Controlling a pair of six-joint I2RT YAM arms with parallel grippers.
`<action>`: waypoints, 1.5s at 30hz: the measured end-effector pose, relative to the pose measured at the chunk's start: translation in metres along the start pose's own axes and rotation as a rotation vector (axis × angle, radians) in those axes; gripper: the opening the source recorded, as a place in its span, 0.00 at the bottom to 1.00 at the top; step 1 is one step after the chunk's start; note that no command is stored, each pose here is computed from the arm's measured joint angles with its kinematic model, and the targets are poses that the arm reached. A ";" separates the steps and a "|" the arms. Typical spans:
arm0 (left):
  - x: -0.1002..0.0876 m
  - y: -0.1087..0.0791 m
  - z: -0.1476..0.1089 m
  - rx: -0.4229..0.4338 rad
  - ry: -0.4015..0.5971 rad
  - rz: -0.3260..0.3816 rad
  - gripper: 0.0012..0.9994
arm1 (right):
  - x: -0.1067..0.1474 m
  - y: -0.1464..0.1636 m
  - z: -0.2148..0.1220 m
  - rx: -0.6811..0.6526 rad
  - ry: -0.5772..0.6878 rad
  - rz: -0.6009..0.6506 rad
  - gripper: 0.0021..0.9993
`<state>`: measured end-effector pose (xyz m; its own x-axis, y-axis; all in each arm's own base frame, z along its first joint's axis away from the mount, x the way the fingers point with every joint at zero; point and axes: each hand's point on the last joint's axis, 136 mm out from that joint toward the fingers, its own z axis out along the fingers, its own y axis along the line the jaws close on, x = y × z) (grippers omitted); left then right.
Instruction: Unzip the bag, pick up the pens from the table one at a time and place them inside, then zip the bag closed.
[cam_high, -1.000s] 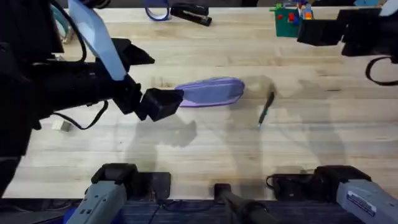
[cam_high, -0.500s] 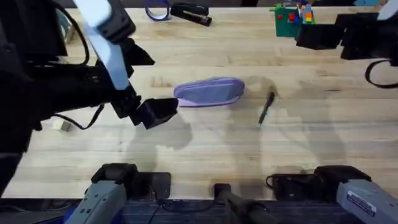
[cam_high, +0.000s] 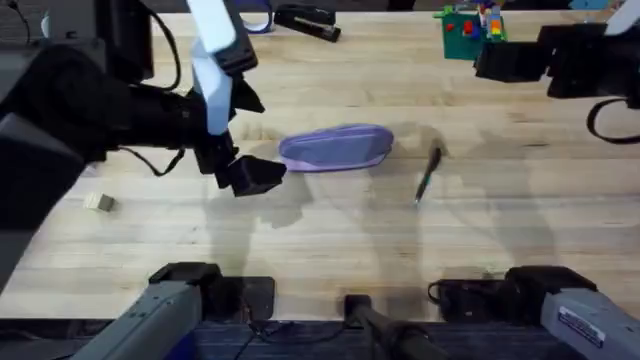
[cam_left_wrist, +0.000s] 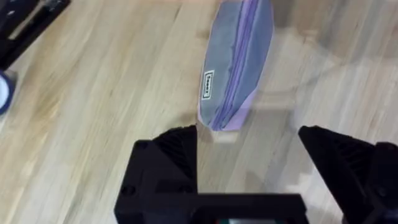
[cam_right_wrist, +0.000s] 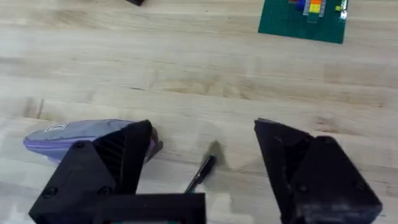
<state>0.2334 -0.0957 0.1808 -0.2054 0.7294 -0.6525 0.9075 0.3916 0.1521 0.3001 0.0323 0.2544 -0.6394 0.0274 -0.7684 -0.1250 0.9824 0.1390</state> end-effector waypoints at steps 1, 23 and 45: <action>0.002 0.000 0.003 0.013 0.004 0.004 0.99 | 0.000 0.000 0.000 0.000 0.000 0.000 1.00; 0.025 0.028 0.065 0.140 0.009 0.051 0.99 | 0.000 0.000 0.000 0.000 0.001 0.000 1.00; 0.022 0.028 0.088 0.225 -0.083 0.007 0.99 | 0.000 0.000 0.000 0.000 0.001 -0.004 1.00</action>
<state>0.2861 -0.1178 0.1055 -0.1759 0.6794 -0.7123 0.9696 0.2445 -0.0062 0.3000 0.0323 0.2543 -0.6393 0.0229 -0.7686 -0.1278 0.9825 0.1356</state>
